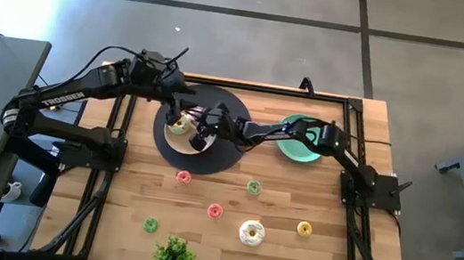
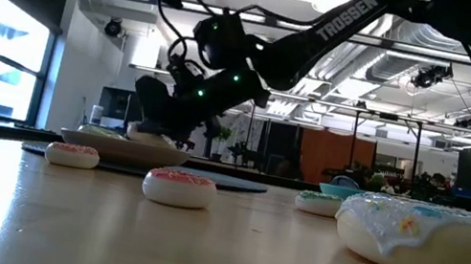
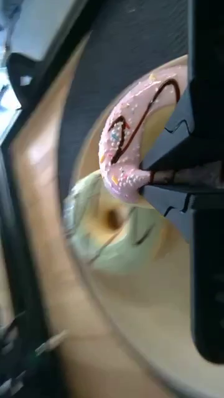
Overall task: Pick & Place donuts
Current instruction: Put the big pink donut on the white plate, then put the white donut on the white plate
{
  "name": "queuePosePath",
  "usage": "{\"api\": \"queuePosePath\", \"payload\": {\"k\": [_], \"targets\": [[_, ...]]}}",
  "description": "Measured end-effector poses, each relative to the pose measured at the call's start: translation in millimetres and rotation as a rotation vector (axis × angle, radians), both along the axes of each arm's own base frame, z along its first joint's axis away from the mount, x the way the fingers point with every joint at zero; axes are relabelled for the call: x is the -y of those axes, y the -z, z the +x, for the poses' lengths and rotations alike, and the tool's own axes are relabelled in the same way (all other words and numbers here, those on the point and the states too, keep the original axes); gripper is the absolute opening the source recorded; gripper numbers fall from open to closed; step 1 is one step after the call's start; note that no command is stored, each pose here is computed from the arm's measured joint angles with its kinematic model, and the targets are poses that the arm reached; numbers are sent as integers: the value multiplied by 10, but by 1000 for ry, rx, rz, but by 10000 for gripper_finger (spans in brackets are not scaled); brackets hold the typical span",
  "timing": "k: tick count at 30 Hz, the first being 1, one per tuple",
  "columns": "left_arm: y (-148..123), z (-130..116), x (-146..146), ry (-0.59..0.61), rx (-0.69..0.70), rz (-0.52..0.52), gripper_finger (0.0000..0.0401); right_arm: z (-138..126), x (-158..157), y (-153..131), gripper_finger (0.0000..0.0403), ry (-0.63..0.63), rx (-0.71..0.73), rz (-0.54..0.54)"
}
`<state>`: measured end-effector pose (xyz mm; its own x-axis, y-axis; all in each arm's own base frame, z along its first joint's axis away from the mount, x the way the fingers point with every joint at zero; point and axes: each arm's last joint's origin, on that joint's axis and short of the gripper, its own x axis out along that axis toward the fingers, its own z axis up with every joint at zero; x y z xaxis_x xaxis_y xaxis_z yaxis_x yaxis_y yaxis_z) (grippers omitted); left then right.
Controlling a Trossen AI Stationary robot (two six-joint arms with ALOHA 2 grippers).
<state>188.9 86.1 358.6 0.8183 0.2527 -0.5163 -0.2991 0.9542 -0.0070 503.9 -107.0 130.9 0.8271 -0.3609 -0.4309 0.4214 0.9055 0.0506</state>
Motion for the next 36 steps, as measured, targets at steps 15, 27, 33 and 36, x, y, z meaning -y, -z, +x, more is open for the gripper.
{"api": "queuePosePath", "payload": {"k": [15,27,33,36], "targets": [[13,-4,13,7,1,-54,208,32,29,-72,150,-119,-57,18],[11,-1,22,37,10,-72,208,41,20,-627,218,-95,-429,1],[-21,0,63,155,56,-131,208,-106,-199,-1087,216,-107,-682,-60],[-20,3,71,171,57,-139,208,-212,-374,-1283,216,-115,-787,-72]]}}
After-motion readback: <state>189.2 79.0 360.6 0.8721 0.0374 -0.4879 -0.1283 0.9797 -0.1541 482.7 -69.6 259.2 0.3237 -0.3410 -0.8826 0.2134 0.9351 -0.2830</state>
